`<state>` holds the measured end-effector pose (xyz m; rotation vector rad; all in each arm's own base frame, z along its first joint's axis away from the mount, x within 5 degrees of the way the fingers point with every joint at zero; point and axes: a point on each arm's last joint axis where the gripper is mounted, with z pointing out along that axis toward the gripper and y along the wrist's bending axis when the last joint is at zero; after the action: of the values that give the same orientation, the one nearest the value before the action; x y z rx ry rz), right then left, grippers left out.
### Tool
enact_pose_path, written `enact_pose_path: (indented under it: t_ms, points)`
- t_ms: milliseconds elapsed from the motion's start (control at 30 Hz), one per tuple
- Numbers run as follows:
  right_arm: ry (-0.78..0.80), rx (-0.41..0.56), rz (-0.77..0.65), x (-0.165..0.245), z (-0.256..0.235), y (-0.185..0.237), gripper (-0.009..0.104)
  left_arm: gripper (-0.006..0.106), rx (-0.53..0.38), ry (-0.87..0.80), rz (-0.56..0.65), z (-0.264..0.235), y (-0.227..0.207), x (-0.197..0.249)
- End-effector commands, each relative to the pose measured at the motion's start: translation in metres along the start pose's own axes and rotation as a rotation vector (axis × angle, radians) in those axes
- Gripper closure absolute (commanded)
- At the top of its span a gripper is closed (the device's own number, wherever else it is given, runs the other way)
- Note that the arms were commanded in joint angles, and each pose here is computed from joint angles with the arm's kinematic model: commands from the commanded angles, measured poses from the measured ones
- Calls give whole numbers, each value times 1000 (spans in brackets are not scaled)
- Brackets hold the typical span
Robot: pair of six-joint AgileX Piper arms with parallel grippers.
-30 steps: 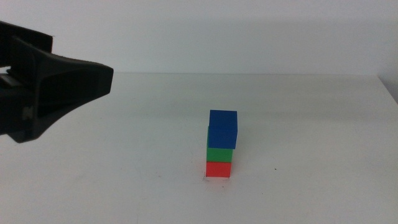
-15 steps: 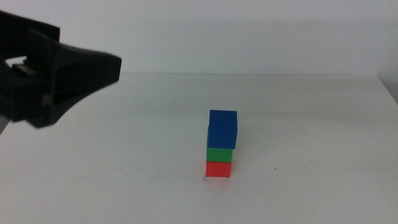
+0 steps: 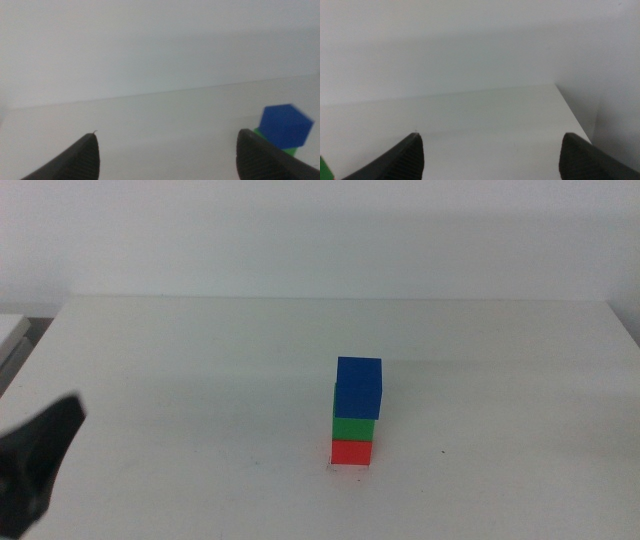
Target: Stack red cubes first, then green, then blue cubes in a specific spot.
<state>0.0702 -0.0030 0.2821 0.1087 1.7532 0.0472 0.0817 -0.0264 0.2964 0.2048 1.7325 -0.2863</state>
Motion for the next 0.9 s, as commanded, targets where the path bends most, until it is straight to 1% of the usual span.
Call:
enact_pose_path:
  t_ms: [0, 100, 267, 400, 467, 500, 567, 633, 733, 767, 800, 867]
  points:
    - [-77, 2, 28, 18, -1, -2, 7, 7, -38, -44, -10, -10, 5, 20]
    - [-66, 20, 58, 44, 0, -5, 7, 7, -97, -79, -17, -19, 10, 43]
    - [-53, 44, 62, 71, 1, -9, 7, 7, -175, -152, -40, -26, 15, 68]
    - [-85, 38, 58, 87, 2, -10, 7, 7, -227, -115, -49, -19, 20, 89]
    - [-118, 33, 52, 84, 2, -10, 7, 7, -244, -98, -53, -16, 22, 97]
    - [-85, 40, 48, 87, 2, -11, 7, 7, -253, -90, -55, -15, 23, 102]
    - [-91, 40, 42, 86, 2, -11, 7, 7, -256, -116, -52, -15, 23, 100]
    - [-91, 40, 42, 86, 2, -11, 7, 7, -264, -67, -59, -15, 23, 105]
    - [-91, 40, 42, 86, 2, -11, 7, 7, -264, -69, -59, -15, 23, 104]
    - [-91, 40, 42, 86, 2, -11, 7, 7, -265, -69, -55, -15, 23, 104]
    - [-91, 40, 42, 86, 2, -11, 7, 7, -272, -65, -23, -15, 24, 104]
    - [-91, 40, 42, 86, 2, -11, 7, 7, -274, -64, -13, -15, 24, 104]
